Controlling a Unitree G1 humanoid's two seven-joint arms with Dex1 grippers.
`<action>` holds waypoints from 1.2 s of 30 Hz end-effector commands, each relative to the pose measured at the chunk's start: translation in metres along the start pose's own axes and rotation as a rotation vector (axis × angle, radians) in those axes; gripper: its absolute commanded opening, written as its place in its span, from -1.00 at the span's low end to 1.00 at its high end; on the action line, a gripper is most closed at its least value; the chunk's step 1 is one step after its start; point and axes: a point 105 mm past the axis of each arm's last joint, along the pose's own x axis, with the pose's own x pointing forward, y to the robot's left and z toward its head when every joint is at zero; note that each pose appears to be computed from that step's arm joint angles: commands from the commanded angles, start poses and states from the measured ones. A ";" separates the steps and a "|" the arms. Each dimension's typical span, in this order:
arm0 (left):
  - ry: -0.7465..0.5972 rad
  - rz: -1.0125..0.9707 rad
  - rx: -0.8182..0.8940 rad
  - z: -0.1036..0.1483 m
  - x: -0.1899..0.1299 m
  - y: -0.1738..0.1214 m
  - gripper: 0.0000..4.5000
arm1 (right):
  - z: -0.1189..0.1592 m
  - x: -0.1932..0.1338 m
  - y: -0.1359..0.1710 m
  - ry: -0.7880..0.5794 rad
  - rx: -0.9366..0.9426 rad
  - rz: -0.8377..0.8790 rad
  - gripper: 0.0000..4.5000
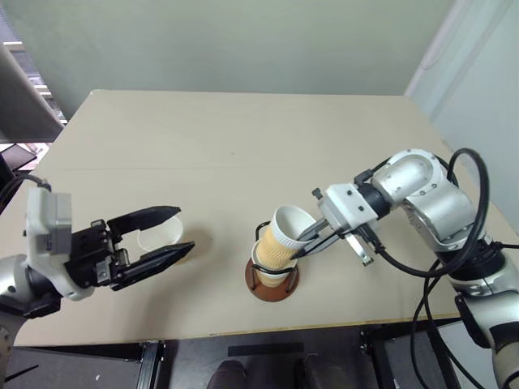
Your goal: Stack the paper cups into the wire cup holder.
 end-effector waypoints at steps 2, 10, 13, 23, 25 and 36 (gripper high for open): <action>-0.003 -0.033 0.024 0.007 0.005 -0.005 0.49 | 0.003 0.000 -0.001 0.024 -0.047 -0.015 -0.99; 0.015 -0.042 0.022 0.006 0.005 -0.005 0.49 | 0.001 0.000 -0.002 0.038 -0.045 -0.026 0.05; 0.037 -0.036 0.023 0.003 0.004 -0.004 0.49 | 0.003 -0.003 -0.004 0.034 -0.040 -0.047 0.55; 0.259 0.071 0.120 -0.012 -0.006 0.030 0.49 | -0.004 -0.116 0.011 -0.311 0.280 -0.456 0.99; 0.280 0.103 0.126 -0.016 -0.004 0.040 0.49 | -0.013 -0.125 0.023 -0.301 0.279 -0.580 0.99; 0.616 -0.041 0.180 -0.055 -0.004 0.045 0.49 | 0.035 -0.122 0.051 -0.440 0.233 -0.698 0.99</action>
